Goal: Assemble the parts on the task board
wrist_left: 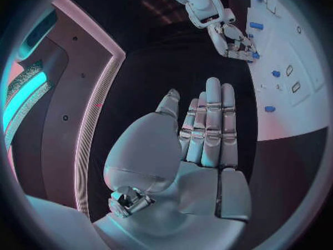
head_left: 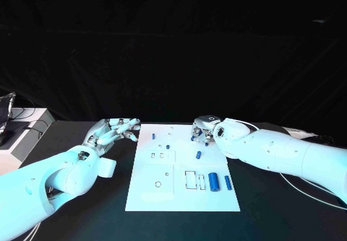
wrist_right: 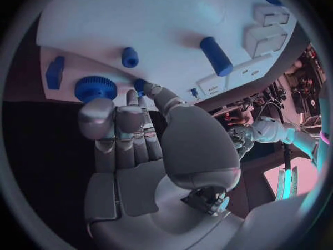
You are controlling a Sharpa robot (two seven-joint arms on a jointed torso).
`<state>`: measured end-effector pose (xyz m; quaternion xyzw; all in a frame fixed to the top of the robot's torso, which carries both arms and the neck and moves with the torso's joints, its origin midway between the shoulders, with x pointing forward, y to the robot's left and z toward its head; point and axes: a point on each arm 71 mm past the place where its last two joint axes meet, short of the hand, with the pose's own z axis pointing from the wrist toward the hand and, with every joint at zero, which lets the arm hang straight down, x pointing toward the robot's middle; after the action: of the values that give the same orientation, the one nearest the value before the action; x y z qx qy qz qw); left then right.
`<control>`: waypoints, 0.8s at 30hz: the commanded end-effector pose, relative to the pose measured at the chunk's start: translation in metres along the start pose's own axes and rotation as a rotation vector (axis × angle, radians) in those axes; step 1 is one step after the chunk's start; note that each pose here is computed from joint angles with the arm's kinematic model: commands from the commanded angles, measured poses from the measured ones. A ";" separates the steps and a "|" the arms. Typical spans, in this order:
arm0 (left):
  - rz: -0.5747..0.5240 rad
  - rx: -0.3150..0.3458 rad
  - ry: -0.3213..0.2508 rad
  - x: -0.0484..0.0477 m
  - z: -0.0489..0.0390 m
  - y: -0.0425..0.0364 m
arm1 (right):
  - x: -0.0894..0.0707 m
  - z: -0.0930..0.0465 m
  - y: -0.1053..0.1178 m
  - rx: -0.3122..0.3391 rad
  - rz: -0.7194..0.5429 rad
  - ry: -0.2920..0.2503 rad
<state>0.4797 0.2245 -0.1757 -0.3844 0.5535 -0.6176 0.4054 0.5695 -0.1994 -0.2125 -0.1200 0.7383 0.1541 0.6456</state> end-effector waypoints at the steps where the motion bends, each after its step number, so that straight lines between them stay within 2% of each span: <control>1: -0.004 0.004 0.021 0.0020 0.0005 -0.0006 | 0.001 0.000 0.000 0.003 -0.016 0.011; 24: -0.004 -0.010 0.023 0.0008 0.0010 0.0010 | 0.002 0.003 0.005 -0.004 -0.007 0.015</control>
<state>0.4809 0.2259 -0.1773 -0.3864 0.5581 -0.6139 0.4030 0.5709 -0.1959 -0.2113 -0.1198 0.7371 0.1526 0.6474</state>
